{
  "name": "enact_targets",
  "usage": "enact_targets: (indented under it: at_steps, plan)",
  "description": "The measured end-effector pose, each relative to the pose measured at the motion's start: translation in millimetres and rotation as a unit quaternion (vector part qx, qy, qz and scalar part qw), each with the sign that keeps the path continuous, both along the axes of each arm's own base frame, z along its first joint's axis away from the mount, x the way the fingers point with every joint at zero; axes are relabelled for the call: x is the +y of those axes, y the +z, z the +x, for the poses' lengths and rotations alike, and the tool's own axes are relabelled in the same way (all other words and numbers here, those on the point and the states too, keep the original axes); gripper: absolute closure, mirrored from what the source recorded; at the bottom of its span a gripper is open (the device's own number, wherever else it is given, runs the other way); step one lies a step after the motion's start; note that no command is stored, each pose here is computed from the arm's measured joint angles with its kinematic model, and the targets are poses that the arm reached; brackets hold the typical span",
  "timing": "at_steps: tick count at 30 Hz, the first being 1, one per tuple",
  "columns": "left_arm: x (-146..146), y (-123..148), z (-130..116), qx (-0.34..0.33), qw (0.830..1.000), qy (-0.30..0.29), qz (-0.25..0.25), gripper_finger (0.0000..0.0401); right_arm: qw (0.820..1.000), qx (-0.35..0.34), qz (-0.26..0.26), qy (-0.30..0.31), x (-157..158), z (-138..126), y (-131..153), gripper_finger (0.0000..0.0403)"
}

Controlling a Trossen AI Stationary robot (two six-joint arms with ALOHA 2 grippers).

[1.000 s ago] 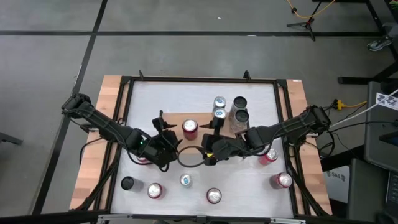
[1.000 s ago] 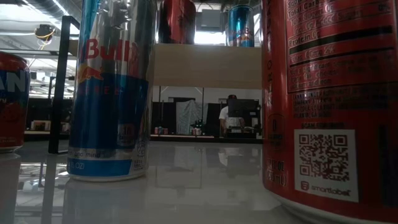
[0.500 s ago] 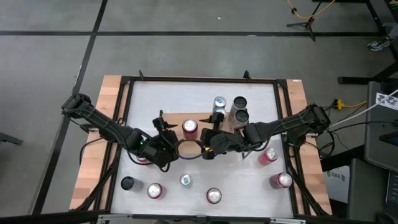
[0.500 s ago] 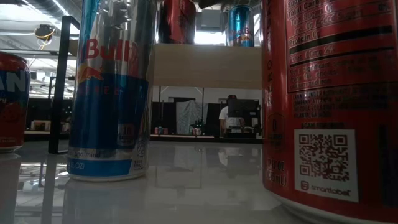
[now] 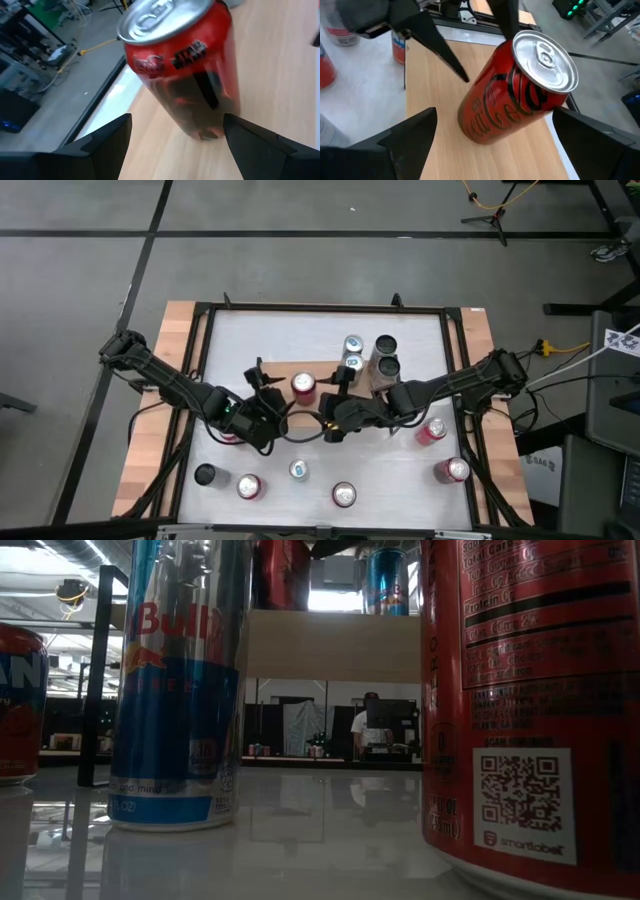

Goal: Place canned beverage on shelf
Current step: Put the top red-black soda can on the shelf

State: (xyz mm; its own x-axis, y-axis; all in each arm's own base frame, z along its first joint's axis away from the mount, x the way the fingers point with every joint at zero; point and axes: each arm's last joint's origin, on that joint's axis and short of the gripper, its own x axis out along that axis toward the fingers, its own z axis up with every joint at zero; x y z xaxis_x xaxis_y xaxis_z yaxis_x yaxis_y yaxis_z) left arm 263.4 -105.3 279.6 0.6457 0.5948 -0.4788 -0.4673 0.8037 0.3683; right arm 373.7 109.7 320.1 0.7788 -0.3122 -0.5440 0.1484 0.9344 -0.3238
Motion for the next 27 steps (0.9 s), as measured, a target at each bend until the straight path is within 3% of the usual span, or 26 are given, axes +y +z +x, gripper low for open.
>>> enact_targets:
  at_steps: [20,27]
  plan:
    - [6.7,-2.2,-8.8,0.033,0.995,0.032,0.085,0.0094,0.996,0.001,0.061,0.071,6.7,2.9,0.3,0.0017]
    - [5.0,-3.0,-10.1,0.040,0.996,0.025,0.079,0.0094,0.995,0.005,0.064,0.076,6.5,1.3,1.3,0.0017]
